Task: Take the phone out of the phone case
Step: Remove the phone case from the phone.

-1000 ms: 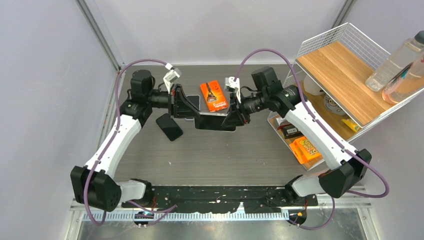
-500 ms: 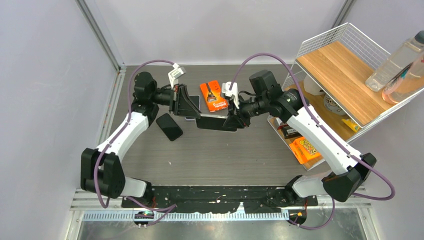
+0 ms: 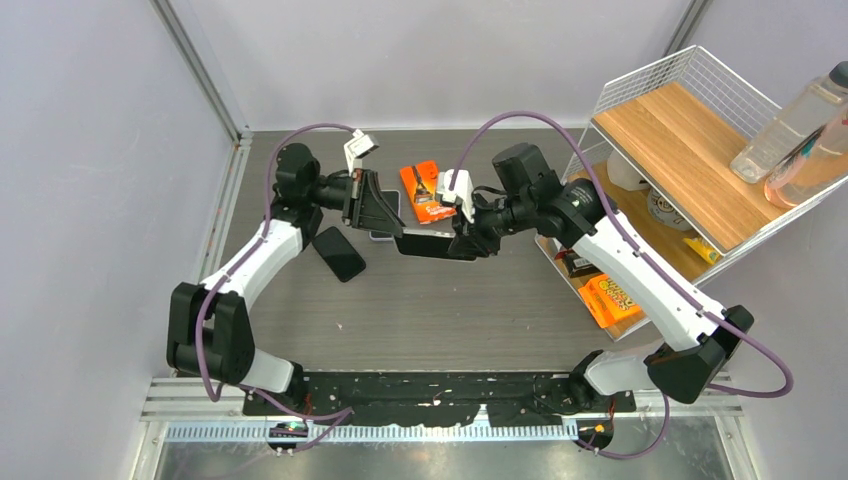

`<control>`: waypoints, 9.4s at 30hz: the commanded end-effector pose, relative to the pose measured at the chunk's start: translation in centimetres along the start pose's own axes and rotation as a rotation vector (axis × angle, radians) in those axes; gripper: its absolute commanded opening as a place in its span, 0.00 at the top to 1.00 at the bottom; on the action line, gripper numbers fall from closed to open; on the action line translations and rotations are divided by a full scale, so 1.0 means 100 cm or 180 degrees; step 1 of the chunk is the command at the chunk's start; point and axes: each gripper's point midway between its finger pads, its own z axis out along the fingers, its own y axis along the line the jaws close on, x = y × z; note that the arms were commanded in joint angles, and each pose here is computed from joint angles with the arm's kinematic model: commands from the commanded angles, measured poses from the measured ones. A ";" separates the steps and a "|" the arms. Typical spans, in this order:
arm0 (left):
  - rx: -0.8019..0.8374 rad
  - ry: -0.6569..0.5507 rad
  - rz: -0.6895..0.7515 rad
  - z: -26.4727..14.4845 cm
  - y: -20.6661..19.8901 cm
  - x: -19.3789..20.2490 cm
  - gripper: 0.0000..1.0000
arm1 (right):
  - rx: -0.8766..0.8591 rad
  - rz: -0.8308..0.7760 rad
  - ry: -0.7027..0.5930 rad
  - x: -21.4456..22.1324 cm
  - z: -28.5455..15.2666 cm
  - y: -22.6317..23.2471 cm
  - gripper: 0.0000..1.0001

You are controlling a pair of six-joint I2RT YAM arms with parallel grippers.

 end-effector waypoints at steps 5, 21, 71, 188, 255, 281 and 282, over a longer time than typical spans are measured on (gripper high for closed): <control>-0.0450 -0.0443 -0.0181 0.006 0.031 -0.030 1.00 | -0.0340 -0.0765 -0.0343 -0.045 -0.011 0.041 0.95; -0.0555 -0.0385 -0.0323 0.007 0.057 -0.030 1.00 | -0.0370 -0.1189 -0.0207 -0.049 -0.012 0.059 0.95; -0.1209 0.1072 0.1807 0.038 0.015 0.040 0.95 | -0.0286 -0.0270 -0.0511 -0.069 -0.017 0.011 0.94; -0.0873 -0.0040 0.2015 -0.014 -0.065 0.026 1.00 | -0.0317 -0.0215 -0.0756 -0.075 -0.015 0.003 0.03; 0.0095 0.1320 0.2508 0.033 -0.049 0.156 1.00 | -0.0668 -0.2254 -0.0479 -0.063 -0.035 0.048 0.95; -0.0643 0.1139 0.2661 0.014 -0.025 0.121 1.00 | 0.0585 -0.1386 -0.0365 -0.074 -0.046 -0.008 0.50; -0.0684 0.1053 0.2685 0.011 -0.026 0.114 1.00 | 0.0579 -0.1377 -0.0356 -0.072 -0.049 -0.006 0.49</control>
